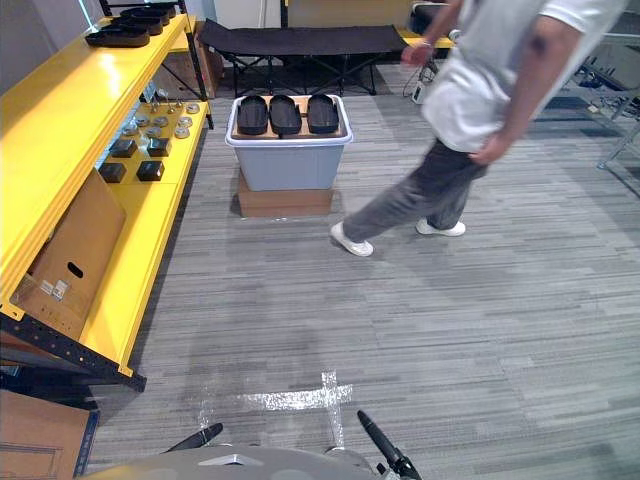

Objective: Walk over and take three plastic housings, then place them on the shelf

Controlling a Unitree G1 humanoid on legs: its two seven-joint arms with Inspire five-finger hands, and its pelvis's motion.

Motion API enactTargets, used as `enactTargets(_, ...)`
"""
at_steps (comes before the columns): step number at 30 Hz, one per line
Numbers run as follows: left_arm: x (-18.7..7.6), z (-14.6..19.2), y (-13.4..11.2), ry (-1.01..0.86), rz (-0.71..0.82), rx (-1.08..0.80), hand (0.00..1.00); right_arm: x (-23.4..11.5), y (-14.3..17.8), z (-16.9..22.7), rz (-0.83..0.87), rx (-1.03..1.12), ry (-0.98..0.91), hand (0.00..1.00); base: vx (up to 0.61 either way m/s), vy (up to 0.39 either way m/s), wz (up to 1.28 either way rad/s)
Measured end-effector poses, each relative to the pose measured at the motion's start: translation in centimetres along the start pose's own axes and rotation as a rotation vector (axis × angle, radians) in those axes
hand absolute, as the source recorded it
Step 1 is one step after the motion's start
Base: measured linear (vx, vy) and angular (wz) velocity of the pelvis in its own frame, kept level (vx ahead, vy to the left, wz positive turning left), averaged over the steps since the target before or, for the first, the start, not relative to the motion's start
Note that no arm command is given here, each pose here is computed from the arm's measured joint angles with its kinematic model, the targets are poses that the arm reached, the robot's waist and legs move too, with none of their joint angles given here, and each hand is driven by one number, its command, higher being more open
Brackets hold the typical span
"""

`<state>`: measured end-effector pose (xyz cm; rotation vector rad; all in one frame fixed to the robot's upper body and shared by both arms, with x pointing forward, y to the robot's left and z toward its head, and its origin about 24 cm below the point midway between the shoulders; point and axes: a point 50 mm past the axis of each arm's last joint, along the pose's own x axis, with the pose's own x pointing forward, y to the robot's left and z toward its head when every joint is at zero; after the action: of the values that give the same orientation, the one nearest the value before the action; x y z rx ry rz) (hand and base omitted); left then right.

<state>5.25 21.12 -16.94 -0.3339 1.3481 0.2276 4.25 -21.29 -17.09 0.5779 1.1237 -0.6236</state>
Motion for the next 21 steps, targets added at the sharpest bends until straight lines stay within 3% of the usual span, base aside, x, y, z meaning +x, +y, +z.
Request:
enactTargets(9, 0.0, 2.7, -0.6, -0.155, 0.007, 0.017, 1.00, 0.5, 3.5, 1.7, 0.082, -0.053, -0.088, 1.00, 0.01, 0.009, 0.00)
enactTargets(17, 0.0, 4.3, -2.8, -0.275, 0.018, -0.098, 1.00, 0.5, 4.7, 2.7, 0.131, -0.098, -0.137, 1.00, -0.07, -0.009, 0.02)
enactTargets(21, -0.1, 4.7, -2.7, -0.327, 0.068, -0.120, 1.00, 0.4, 4.7, 2.3, 0.172, -0.071, -0.123, 1.00, -0.06, -0.005, 0.01)
